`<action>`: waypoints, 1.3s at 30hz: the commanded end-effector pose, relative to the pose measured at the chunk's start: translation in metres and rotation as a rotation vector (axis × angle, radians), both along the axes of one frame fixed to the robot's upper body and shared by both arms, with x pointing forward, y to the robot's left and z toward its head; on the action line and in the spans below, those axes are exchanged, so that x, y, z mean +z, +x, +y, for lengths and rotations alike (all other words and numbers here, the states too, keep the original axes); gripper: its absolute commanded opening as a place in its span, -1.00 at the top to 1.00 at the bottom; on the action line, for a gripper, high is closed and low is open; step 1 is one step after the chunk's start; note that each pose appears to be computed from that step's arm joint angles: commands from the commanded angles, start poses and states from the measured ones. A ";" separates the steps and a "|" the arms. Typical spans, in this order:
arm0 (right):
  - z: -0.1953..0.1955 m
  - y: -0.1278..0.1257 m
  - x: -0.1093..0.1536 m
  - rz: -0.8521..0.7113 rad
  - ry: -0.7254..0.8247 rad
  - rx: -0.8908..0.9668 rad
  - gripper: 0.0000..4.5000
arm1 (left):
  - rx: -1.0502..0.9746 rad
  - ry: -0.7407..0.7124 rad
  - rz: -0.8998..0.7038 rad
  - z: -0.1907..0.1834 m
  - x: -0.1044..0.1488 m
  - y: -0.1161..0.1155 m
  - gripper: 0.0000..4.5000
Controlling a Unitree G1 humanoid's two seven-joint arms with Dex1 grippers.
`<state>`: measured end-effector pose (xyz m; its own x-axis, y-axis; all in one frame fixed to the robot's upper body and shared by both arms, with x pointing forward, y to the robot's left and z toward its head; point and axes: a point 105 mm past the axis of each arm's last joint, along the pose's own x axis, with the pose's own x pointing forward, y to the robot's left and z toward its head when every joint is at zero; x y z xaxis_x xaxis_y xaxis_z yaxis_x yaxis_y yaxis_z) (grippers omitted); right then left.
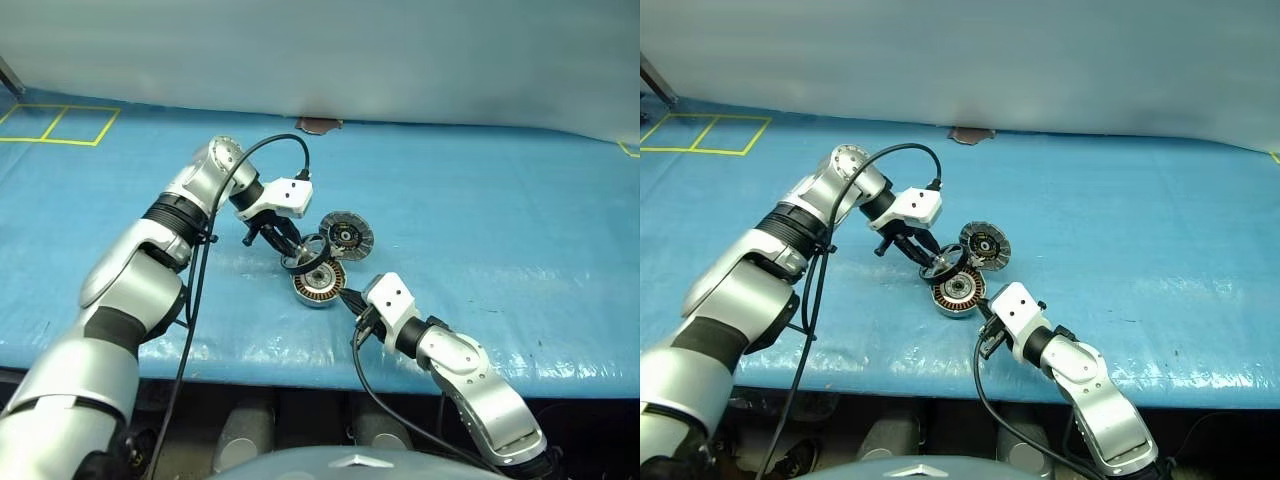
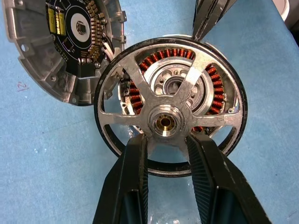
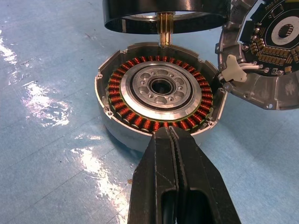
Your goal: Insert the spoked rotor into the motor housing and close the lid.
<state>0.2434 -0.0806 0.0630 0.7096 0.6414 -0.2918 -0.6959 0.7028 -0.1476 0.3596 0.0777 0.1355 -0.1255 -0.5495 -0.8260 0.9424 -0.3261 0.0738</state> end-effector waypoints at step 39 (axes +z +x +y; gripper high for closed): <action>-0.004 -0.001 0.009 -0.038 -0.041 0.011 0.99 | -0.031 -0.048 -0.059 0.006 0.020 -0.004 0.59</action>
